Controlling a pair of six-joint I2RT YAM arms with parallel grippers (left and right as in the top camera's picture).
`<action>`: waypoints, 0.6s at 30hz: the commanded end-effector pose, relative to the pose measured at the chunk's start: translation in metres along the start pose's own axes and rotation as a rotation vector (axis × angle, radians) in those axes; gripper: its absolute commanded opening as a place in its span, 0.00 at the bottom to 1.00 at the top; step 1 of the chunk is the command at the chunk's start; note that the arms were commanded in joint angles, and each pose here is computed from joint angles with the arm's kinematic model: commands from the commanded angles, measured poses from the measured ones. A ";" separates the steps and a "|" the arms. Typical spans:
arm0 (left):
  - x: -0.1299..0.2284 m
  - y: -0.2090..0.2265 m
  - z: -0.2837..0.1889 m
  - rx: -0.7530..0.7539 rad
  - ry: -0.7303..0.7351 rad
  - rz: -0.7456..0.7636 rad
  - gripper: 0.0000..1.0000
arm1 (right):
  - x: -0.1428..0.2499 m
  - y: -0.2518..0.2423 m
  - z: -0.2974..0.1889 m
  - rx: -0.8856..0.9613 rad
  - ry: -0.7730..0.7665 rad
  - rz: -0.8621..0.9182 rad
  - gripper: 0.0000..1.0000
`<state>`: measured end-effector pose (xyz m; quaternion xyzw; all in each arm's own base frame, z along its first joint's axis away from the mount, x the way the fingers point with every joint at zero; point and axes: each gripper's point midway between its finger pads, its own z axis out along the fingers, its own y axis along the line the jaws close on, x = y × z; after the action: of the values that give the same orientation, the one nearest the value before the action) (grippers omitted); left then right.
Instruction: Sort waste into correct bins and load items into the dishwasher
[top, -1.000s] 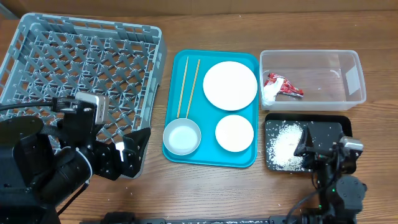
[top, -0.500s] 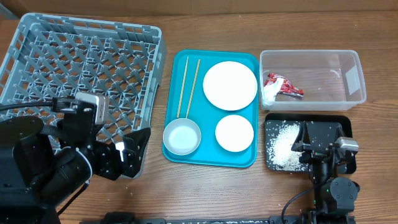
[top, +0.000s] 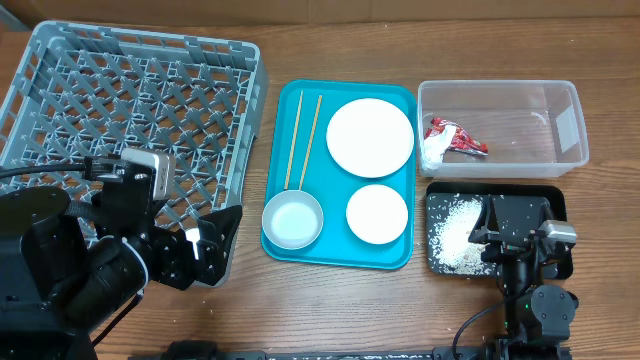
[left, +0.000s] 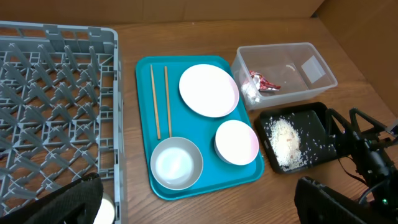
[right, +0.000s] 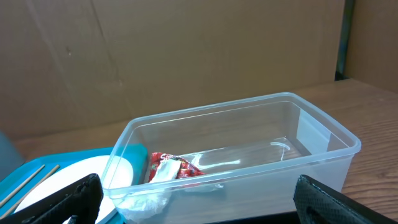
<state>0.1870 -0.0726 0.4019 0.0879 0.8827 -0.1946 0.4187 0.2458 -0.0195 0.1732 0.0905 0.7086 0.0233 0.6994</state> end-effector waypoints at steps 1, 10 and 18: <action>-0.003 -0.004 -0.002 0.016 -0.009 0.031 1.00 | 0.001 -0.002 0.000 0.007 -0.009 -0.006 1.00; -0.017 -0.015 0.010 0.115 -0.032 -0.122 1.00 | 0.001 -0.002 0.000 0.007 -0.009 -0.006 1.00; 0.054 0.040 0.123 -0.047 0.410 -0.254 0.96 | 0.001 -0.002 0.000 0.007 -0.009 -0.006 1.00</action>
<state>0.2305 -0.0864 0.3392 0.0238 0.9241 -0.2375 0.2985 0.2458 -0.0195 0.1734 0.0908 0.7083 0.0236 0.6996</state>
